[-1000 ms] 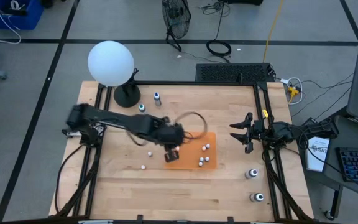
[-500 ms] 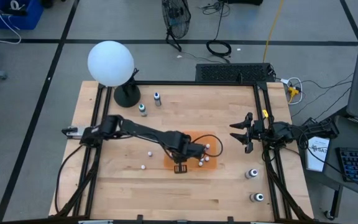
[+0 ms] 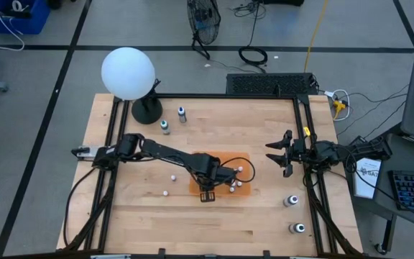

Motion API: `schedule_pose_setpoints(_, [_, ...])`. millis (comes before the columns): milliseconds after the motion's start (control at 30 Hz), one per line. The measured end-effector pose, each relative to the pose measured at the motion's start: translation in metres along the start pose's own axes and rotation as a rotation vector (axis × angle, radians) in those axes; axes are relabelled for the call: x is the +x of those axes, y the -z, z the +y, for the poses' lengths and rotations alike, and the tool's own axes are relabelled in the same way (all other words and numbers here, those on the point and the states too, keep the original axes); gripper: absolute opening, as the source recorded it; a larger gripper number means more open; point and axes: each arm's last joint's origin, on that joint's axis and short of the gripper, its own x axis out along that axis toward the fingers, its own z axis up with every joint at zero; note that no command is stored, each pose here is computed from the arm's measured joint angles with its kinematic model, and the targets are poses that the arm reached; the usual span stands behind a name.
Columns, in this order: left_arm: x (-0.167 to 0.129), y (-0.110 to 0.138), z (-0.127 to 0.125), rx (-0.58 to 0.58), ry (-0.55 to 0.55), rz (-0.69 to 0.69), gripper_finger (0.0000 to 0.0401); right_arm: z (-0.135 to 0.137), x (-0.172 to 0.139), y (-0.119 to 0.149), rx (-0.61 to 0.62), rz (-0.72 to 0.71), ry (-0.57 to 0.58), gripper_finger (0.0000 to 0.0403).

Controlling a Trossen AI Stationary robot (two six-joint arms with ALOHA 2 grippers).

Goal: Pick & Place food coloring
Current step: Put the small violet food coloring bottle into the container, then put the small pink food coloring bottle into the container

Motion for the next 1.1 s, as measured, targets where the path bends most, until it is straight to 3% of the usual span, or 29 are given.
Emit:
schedule_pose_setpoints(233, [-0.001,0.0,0.0,0.004,0.0,-0.001,0.0201,0.0,0.0,0.0,0.0,0.0,0.0,0.0178])
schedule_pose_setpoints(500, [-0.046,0.009,0.003,-0.023,-0.041,0.032,0.019,0.0,0.0,0.0,0.0,0.0,0.0,0.0177])
schedule_pose_setpoints(700, [-0.085,0.046,0.007,-0.168,-0.257,-0.023,0.0175,0.0,0.0,0.0,0.0,-0.001,0.0,0.018])
schedule_pose_setpoints(900, [-0.081,0.085,0.013,-0.392,-0.241,-0.081,0.0164,0.0,0.0,0.0,0.0,0.001,0.001,0.0177])
schedule_pose_setpoints(1100, [-0.051,0.121,0.022,-0.527,-0.182,0.027,0.0157,0.0,0.0,0.0,0.0,0.001,0.0,0.0178])
